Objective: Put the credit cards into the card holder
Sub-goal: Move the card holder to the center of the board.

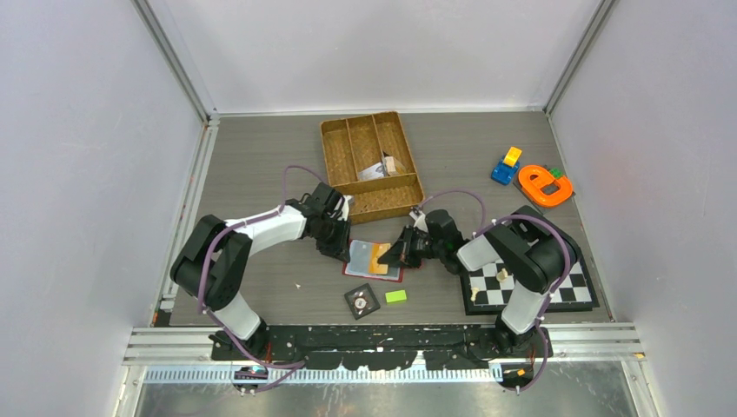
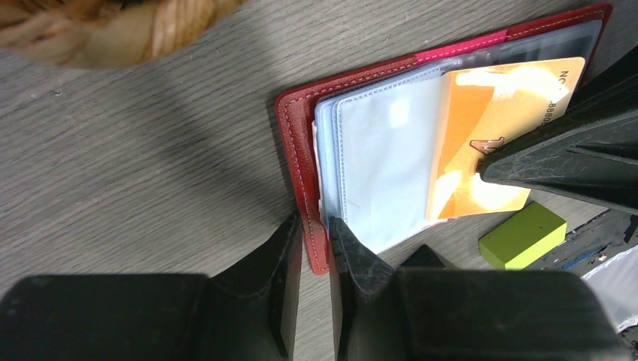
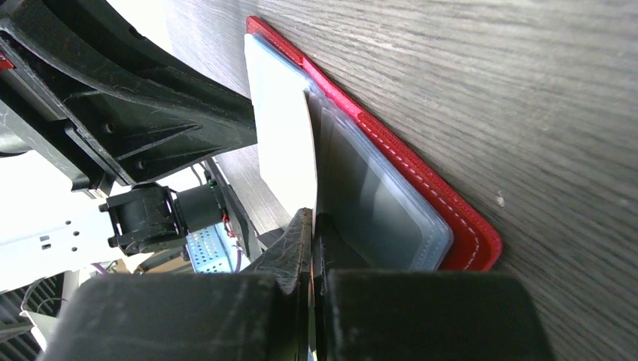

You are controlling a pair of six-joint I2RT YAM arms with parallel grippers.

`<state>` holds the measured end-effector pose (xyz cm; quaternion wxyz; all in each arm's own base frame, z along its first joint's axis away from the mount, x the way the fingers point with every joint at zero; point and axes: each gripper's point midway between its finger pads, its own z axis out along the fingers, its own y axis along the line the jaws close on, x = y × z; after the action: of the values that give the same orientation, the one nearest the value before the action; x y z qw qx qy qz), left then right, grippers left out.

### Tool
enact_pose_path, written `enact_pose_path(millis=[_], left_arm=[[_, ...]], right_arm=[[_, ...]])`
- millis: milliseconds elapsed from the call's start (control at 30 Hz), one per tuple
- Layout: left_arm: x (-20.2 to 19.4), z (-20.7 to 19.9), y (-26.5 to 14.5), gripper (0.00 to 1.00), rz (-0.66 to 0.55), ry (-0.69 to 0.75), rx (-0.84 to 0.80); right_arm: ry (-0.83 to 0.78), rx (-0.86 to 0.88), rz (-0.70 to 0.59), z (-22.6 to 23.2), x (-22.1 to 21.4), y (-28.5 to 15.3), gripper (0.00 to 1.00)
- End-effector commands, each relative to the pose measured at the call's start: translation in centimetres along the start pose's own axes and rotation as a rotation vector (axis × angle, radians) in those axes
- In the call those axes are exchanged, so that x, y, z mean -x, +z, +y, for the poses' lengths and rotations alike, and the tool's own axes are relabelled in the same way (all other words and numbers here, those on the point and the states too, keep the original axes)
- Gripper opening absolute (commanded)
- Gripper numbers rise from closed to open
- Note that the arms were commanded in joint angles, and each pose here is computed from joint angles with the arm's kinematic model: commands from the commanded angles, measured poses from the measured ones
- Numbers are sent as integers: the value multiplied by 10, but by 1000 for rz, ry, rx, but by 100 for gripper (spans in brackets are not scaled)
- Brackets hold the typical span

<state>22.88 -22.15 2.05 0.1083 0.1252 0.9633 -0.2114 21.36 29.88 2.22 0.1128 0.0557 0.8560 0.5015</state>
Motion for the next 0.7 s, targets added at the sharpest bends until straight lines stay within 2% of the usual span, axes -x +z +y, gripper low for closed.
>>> enact_pose_path(millis=[0,667], left_arm=[[-4,7,6,20,22,6,27],[-6,0,10,15,44,-2,-18]], right_arm=[[17,-78,-15,-18,-7,-1,0],[12,-55,-8,-16,-2,18,2]])
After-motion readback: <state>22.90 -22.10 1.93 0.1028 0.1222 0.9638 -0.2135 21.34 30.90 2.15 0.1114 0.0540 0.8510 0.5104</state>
